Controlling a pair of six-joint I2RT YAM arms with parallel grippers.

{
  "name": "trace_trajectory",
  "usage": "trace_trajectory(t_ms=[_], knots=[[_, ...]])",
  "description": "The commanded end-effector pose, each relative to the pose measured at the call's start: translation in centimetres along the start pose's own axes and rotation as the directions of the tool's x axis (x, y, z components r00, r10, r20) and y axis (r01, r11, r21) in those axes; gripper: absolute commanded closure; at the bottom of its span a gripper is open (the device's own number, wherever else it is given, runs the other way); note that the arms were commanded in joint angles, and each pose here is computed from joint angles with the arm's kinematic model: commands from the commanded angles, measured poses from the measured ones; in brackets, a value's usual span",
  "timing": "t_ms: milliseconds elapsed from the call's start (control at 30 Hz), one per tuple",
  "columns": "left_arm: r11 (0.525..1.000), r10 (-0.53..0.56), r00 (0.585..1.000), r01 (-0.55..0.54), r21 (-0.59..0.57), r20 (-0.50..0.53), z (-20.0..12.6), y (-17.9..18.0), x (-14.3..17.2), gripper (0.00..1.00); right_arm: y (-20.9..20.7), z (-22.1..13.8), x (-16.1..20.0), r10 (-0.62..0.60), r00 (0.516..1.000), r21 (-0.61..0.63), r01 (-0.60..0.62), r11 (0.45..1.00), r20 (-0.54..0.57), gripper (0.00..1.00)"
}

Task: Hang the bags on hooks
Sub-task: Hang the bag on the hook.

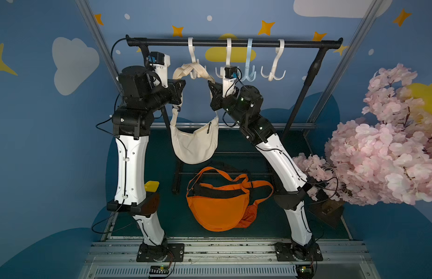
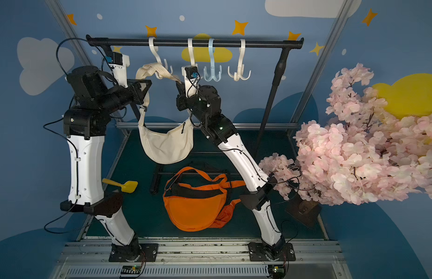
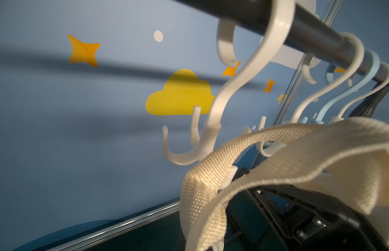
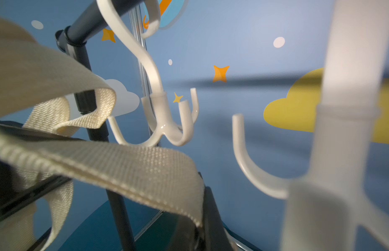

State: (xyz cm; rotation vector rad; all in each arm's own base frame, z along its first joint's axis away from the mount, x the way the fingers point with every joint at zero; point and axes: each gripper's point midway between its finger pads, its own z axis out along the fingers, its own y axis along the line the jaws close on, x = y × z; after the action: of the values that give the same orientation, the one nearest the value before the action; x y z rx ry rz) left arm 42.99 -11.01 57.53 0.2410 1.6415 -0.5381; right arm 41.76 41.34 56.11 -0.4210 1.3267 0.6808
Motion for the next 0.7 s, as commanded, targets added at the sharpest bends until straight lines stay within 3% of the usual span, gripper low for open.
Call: trace_trajectory(t_ms=[0, 367, 667], knots=[[0.999, -0.031, 1.000, 0.031, 0.015, 0.001, -0.1, 0.1, -0.2, 0.96, -0.1, -0.3, -1.6, 0.034, 0.998, 0.011, -0.035, 0.999, 0.051, 1.00], [0.998, -0.023, 0.999, 0.021, 0.052, 0.037, 0.0, -0.4, -1.2, 0.96, 0.4, -0.2, -2.4, 0.049, 0.995, -0.028, -0.047, 0.998, 0.083, 1.00], [0.998, -0.060, 0.997, 0.062, 0.033, -0.054, 1.2, 0.6, 1.5, 0.96, 0.3, 0.4, 0.7, 0.059, 0.998, -0.025, -0.060, 0.998, -0.020, 1.00]])
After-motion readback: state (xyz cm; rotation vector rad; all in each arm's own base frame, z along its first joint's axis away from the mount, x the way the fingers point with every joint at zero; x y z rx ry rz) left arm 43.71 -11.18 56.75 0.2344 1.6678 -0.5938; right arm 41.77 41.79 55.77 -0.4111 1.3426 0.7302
